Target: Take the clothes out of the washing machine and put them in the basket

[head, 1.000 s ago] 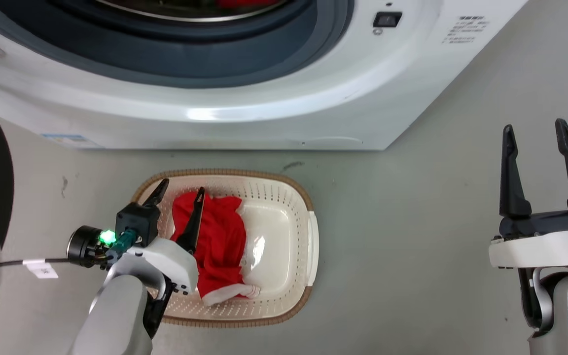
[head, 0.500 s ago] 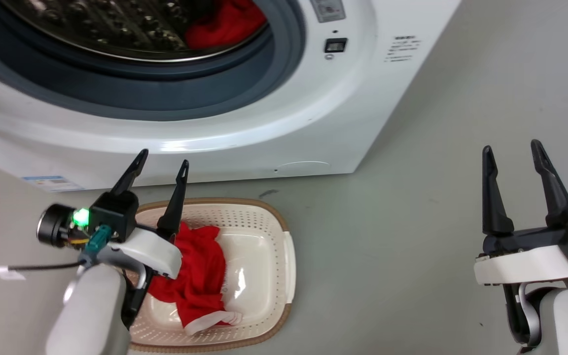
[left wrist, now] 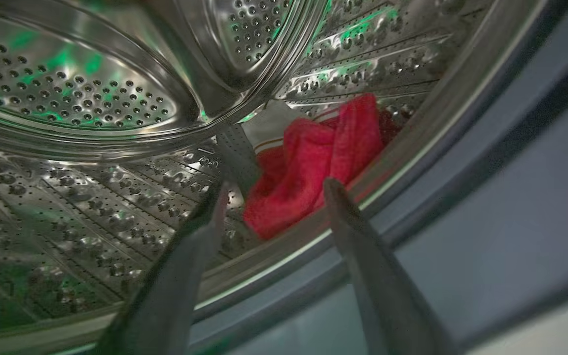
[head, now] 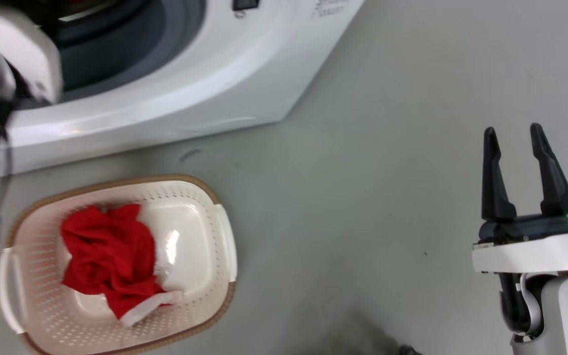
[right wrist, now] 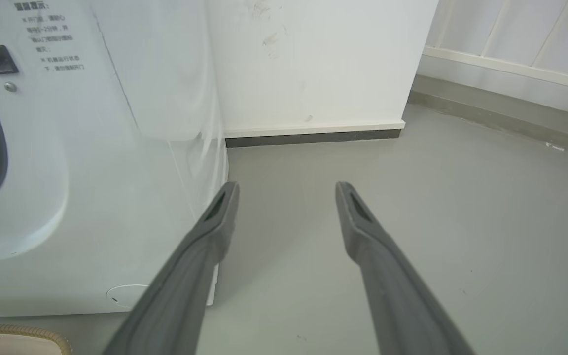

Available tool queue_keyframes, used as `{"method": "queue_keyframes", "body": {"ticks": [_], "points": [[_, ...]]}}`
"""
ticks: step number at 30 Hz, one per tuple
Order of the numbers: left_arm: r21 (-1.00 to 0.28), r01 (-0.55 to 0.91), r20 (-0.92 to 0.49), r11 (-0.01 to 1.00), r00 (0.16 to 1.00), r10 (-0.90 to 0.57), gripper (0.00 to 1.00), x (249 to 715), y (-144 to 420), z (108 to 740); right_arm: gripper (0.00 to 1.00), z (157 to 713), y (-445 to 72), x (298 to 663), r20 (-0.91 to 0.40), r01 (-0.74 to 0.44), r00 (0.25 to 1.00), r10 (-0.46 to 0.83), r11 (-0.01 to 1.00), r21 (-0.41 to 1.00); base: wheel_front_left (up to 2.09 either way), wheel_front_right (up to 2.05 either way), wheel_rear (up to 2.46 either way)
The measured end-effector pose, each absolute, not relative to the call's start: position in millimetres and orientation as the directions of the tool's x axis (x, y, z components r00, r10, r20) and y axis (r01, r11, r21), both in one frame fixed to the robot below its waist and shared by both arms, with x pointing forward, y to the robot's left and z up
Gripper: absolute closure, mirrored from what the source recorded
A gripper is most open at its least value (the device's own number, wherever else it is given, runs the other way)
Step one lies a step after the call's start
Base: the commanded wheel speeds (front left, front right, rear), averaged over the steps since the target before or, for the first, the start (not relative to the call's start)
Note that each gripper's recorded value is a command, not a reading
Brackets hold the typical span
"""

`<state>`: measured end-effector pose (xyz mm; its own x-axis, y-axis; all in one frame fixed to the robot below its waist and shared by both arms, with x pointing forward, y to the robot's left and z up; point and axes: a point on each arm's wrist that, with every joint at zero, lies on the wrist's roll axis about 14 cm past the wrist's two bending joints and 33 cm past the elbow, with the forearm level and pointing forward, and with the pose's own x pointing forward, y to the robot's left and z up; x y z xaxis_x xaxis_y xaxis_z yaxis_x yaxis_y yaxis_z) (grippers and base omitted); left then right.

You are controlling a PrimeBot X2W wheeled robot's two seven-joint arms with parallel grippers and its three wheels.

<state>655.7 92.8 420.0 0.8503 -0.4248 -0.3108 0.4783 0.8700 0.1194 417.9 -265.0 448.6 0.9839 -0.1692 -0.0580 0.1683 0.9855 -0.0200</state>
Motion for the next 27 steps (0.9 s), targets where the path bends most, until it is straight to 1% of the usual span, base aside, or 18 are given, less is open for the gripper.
{"method": "queue_keyframes", "body": {"ticks": [6, 8, 11, 15, 19, 27], "points": [[0.094, 0.476, -0.471, 0.874, 0.795, -0.383, 0.00, 716, 83, 399, 0.00, 424, -274, 413, -0.134, 0.202, 0.970, -0.202, 0.979, -0.009, 0.00, 0.00, 0.00], [0.058, 0.456, -0.519, 0.888, 0.774, -0.363, 0.00, 733, 82, 392, 0.00, 418, -278, 409, -0.156, 0.217, 0.964, -0.217, 0.976, -0.015, 0.00, 0.00, 0.00], [-0.002, 0.433, -0.609, 0.901, 0.714, -0.344, 0.00, 748, 76, 370, 0.00, 407, -283, 403, -0.194, 0.240, 0.951, -0.239, 0.971, -0.019, 0.00, 0.00, 0.00], [-0.065, 0.430, -0.703, 0.900, 0.621, -0.347, 0.00, 751, 59, 334, 0.00, 399, -292, 394, -0.231, 0.265, 0.935, -0.269, 0.963, -0.049, 0.00, 0.00, 0.00], [-0.048, 0.455, -0.786, 0.889, 0.533, -0.315, 0.00, 742, 53, 303, 0.00, 392, -296, 386, -0.259, 0.283, 0.921, -0.290, 0.957, -0.064, 0.00, 0.00, 0.00], [-0.019, 0.441, -0.835, 0.897, 0.487, -0.257, 0.00, 740, 69, 283, 0.00, 386, -296, 386, -0.272, 0.285, 0.917, -0.291, 0.956, -0.061, 0.00, 0.00, 0.00]]}}
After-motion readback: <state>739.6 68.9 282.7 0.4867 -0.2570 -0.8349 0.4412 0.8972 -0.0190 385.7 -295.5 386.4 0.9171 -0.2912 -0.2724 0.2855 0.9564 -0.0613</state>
